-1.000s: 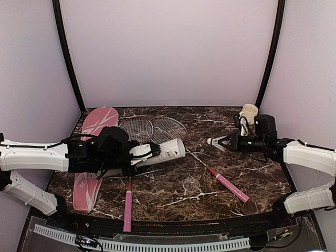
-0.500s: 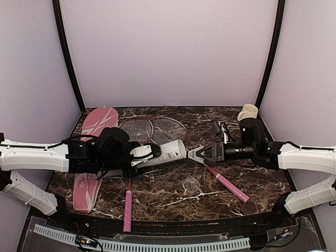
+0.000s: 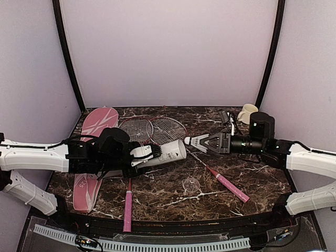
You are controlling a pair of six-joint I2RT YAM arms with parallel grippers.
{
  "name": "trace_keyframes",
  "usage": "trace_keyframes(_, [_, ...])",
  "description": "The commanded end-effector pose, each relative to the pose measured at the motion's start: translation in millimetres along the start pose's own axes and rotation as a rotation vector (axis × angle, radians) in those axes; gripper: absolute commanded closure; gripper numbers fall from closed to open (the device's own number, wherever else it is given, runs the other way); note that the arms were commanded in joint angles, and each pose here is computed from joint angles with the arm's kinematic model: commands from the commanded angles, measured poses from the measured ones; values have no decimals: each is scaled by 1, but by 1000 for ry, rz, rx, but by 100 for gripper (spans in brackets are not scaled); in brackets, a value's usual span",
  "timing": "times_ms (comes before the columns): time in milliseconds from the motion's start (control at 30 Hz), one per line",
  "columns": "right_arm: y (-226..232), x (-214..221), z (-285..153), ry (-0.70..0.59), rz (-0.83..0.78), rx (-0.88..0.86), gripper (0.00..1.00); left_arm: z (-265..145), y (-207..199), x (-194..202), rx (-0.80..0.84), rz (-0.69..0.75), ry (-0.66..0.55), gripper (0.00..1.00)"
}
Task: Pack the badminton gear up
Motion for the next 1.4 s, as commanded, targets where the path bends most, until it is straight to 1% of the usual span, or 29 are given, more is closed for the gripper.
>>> trace_keyframes(0, [16,-6,-1,-2,-44,-53,100,-6,5,-6,-19,6,-24,37])
trace_keyframes(167, [26,5,6,114,-37,-127,100,-5,4,-6,-16,8,-20,37])
trace_keyframes(333, [29,13,11,166,-36,-170,100,-5,4,-6,-17,9,-22,37])
trace_keyframes(467, [34,8,11,147,-46,-185,100,-4,3,-5,-14,10,-20,37])
trace_keyframes(667, [54,-4,-1,89,-92,-235,100,-4,3,-6,-11,11,-23,37])
trace_keyframes(933, [68,-6,-6,92,-95,-310,100,-5,3,-7,-12,11,-25,37])
trace_keyframes(1133, [53,2,5,138,-67,-270,100,-5,2,-7,-12,12,-25,37])
trace_keyframes(1367, [29,14,18,208,-36,-185,100,-5,2,-7,-11,15,-26,37])
Point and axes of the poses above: each gripper's point midway between its finger pads, its own z axis out along the fingers, its own y axis along the line the jaws close on, x = y × z, the point moved 5 cm from there along -z, back along the fingers, and after that the axes turned 8 degrees about z, right-handed, at the moved point
